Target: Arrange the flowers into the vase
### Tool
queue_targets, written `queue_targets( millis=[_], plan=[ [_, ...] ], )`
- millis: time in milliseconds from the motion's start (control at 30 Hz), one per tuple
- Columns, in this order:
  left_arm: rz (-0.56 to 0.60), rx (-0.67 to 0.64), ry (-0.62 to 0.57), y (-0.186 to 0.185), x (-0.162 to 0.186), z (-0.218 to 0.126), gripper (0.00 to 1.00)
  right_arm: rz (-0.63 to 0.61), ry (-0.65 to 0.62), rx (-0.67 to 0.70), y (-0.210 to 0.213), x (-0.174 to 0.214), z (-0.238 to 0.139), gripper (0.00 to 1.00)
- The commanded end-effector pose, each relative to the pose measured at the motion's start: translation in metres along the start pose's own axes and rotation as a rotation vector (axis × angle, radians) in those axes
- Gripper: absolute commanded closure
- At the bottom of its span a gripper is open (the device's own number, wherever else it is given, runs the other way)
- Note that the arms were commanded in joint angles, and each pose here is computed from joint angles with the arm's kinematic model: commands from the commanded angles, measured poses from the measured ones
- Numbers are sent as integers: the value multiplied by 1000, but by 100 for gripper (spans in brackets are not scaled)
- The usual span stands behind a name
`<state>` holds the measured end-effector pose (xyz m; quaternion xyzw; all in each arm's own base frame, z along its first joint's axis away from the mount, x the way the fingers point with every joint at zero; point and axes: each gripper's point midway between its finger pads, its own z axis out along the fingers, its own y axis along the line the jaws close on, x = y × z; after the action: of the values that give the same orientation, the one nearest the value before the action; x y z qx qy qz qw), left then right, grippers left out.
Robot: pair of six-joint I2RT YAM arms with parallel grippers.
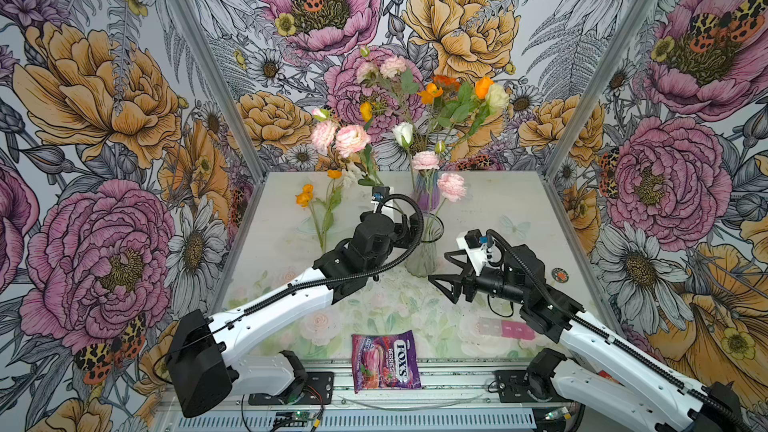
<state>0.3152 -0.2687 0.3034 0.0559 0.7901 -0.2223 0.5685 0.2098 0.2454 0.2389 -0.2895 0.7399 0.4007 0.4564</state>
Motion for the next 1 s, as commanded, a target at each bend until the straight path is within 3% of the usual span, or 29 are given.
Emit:
queue_targets(
  millis=[0, 233, 400, 533, 633, 733, 800, 967],
  plan=[
    [54, 79, 108, -1, 22, -16, 1, -4, -39, -11, 2, -10, -2, 4],
    [98, 143, 101, 8, 23, -58, 1, -5, -43, -9, 3, -11, -5, 4],
    [96, 116, 86, 34, 25, -88, 3, -16, -56, -8, 5, -13, -9, 4],
    [55, -13, 104, 73, 36, -102, 9, -25, -63, -28, 12, -18, -10, 4],
    [-39, -229, 124, 125, 47, -106, 20, -42, -61, -44, 22, -19, -6, 5],
    [-149, -393, 215, 171, 72, -99, 25, -91, -77, -72, 39, -22, -1, 5],
    [-229, -458, 284, 196, 89, -91, 35, -109, -97, -116, 54, -24, 1, 5],
    [-295, -525, 413, 237, 117, -58, 41, -103, -108, -204, 75, -21, 11, 5]
  ],
)
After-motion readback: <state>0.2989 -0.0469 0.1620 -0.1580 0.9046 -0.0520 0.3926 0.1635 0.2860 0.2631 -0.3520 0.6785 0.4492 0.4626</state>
